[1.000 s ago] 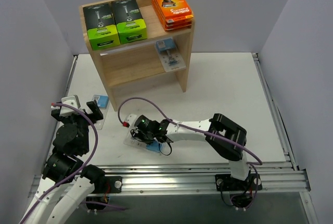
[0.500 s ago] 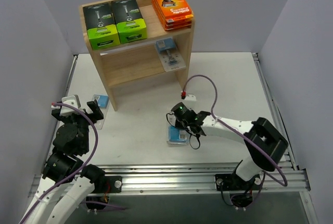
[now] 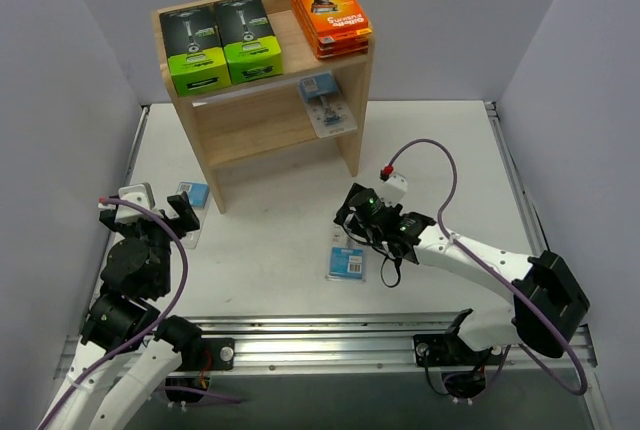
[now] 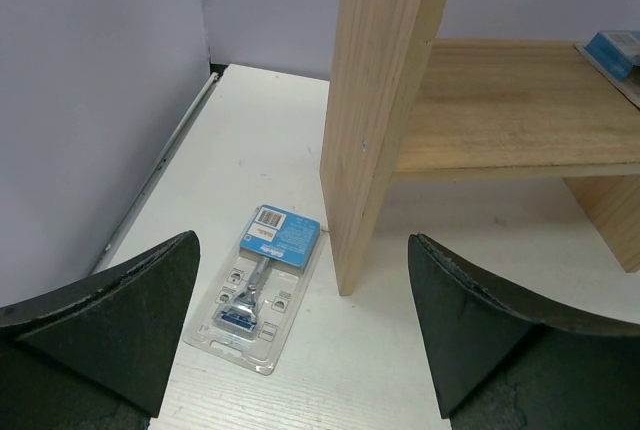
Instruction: Place and organize the shaving razors onto the shelf
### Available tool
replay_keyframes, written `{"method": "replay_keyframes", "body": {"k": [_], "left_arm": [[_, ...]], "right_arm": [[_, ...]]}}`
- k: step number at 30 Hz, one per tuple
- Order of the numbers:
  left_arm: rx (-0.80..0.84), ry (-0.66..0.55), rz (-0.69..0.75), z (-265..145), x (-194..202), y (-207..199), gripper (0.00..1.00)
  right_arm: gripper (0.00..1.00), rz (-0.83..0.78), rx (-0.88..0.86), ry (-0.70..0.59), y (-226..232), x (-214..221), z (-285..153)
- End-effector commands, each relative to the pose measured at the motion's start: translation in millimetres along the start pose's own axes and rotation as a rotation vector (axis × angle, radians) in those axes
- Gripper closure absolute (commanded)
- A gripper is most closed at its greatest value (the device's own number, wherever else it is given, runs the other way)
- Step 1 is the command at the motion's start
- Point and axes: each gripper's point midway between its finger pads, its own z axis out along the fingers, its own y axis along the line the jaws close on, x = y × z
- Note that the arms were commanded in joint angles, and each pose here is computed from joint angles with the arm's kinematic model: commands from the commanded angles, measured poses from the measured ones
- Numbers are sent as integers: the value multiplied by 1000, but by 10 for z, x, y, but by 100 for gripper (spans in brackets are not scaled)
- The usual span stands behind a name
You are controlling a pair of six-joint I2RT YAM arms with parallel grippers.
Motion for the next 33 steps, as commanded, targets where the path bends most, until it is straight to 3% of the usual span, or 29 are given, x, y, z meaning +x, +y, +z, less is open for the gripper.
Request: {"method": "replay_keyframes", "body": {"k": [1, 11, 15, 18, 21, 25, 30, 33], "left_arm": [[16, -34, -35, -16, -111, -25, 6], [27, -22, -29, 0, -85, -61, 6], [28, -19, -27, 6, -82, -68, 6], [28, -17, -24, 11, -76, -71, 6], [27, -17, -22, 12, -76, -67, 6], [30, -17, -24, 11, -76, -73, 6], [31, -15, -24, 11, -73, -75, 6], [34, -17, -25, 8, -78, -80, 6]], "right_arm": [[28, -34, 72, -46, -276, -160, -136], [30, -34, 139, 75, -1016, 438, -150], [30, -10, 118, 78, -1077, 507, -198], [36, 3, 110, 76, -1114, 530, -229], [51, 8, 111, 84, -1178, 585, -233], [82, 8, 125, 102, -1297, 691, -228], [100, 3, 128, 116, -1370, 782, -227], [100, -1, 129, 122, -1384, 820, -227]]}}
